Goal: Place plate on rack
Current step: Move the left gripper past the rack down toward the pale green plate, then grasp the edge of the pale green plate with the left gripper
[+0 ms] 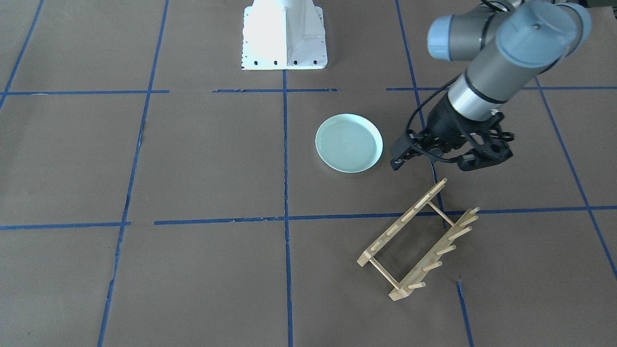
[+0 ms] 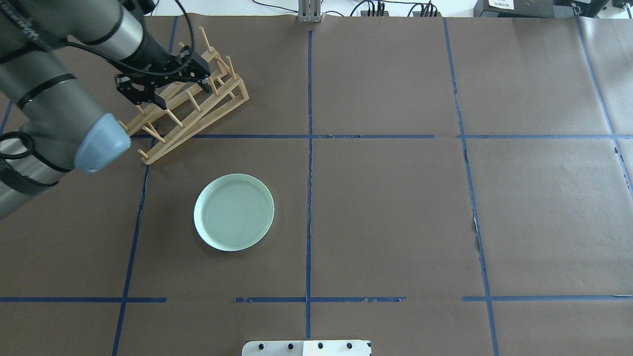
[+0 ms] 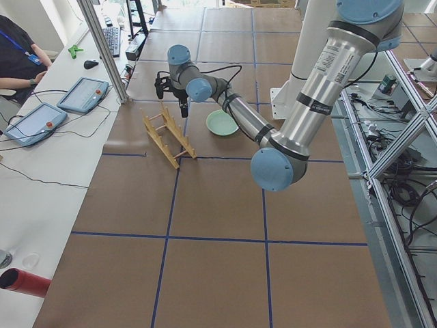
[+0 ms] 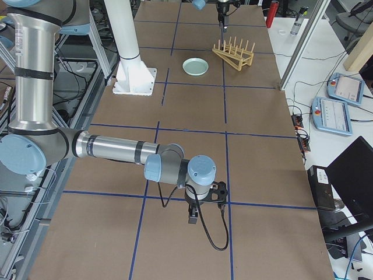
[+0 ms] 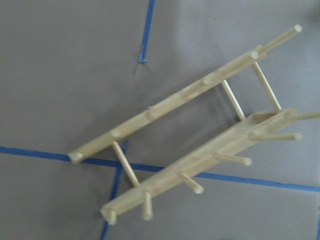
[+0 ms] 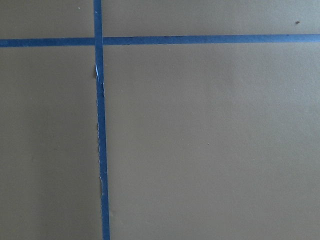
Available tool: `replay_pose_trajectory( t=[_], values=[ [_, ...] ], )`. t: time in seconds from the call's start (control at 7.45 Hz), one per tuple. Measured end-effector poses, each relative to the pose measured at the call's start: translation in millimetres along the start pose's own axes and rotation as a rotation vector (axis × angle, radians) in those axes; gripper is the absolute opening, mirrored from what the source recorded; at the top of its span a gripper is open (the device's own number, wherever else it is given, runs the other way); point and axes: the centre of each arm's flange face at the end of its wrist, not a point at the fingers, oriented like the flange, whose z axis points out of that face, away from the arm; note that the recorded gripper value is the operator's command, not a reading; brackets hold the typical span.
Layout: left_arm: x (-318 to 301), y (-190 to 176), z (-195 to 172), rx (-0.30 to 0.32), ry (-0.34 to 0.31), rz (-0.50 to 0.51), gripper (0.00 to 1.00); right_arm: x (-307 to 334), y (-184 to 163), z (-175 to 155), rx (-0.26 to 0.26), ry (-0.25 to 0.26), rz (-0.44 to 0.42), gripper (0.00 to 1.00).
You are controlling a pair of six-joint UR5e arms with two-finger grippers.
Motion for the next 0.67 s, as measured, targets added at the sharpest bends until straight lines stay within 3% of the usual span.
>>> replay_pose_trajectory(
  t=[0.54, 0.67],
  values=[
    [108.8, 101.9, 138.8, -0.037, -0.226, -0.156, 0.99, 0.3, 0.1, -0.4, 0.001, 0.000, 0.001, 1.00],
    [112.2, 122.6, 166.7, -0.021, -0.269, -0.149, 0.89, 0.4, 0.1, -0.5, 0.001, 0.000, 0.001, 1.00]
  ],
)
